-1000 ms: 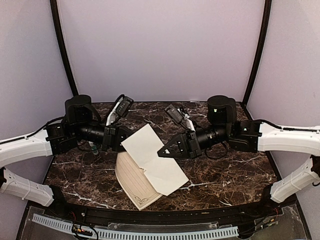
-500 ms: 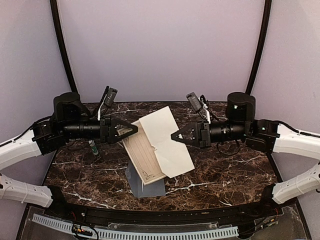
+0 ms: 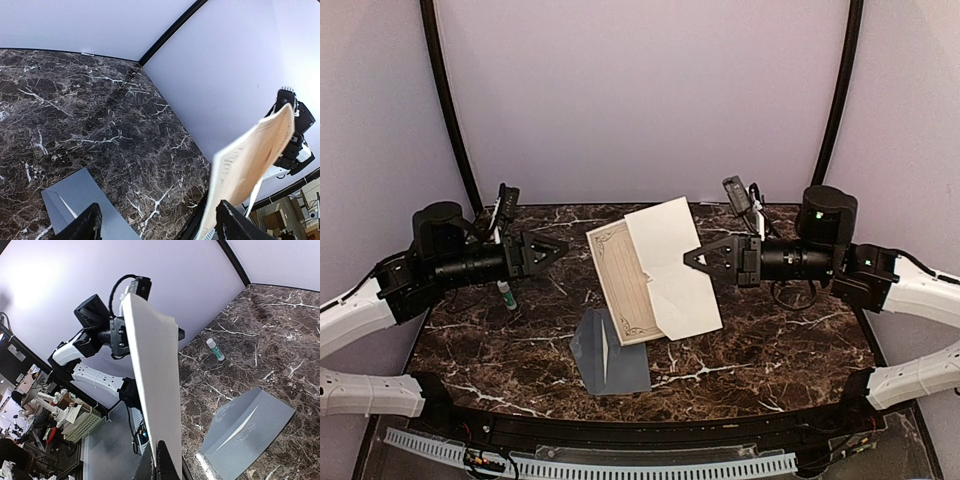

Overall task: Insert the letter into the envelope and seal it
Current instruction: Fold the letter.

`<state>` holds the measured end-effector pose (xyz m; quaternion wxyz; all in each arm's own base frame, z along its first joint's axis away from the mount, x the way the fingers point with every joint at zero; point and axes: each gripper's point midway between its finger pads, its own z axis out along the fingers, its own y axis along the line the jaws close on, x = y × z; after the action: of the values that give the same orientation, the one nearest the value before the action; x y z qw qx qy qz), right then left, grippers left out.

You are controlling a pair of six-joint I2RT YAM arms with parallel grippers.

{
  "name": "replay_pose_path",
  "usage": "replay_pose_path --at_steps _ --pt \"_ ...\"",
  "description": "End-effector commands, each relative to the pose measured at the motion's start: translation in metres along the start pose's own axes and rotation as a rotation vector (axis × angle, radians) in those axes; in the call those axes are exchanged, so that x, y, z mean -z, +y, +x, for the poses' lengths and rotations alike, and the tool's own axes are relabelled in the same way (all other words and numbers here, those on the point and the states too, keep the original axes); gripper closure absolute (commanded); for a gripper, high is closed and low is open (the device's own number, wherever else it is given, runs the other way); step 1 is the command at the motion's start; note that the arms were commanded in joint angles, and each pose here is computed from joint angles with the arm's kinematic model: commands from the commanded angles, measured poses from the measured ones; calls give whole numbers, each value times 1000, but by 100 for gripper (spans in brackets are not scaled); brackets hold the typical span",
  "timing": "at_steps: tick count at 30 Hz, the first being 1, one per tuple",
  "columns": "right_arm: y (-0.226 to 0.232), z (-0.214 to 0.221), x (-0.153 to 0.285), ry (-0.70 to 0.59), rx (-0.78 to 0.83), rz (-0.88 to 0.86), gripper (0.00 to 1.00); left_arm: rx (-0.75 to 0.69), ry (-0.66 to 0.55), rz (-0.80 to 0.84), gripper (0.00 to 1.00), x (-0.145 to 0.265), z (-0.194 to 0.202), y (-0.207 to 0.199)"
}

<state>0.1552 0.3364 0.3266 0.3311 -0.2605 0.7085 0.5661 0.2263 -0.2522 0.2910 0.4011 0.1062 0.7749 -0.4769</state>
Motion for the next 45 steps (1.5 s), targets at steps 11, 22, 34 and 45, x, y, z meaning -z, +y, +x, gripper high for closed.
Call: replay_pose_path --at_steps 11,22,34,45 --pt "72 -14 2 -38 131 -267 100 56 56 115 21 -12 15 -3" --pt "73 -17 -13 -52 132 -274 100 -108 223 431 22 -22 43 -84" --pt "39 -12 -24 -41 76 -115 100 -138 240 609 22 -12 50 -124" --pt "46 -10 -30 -10 78 -163 100 -128 228 674 23 -18 49 -137"
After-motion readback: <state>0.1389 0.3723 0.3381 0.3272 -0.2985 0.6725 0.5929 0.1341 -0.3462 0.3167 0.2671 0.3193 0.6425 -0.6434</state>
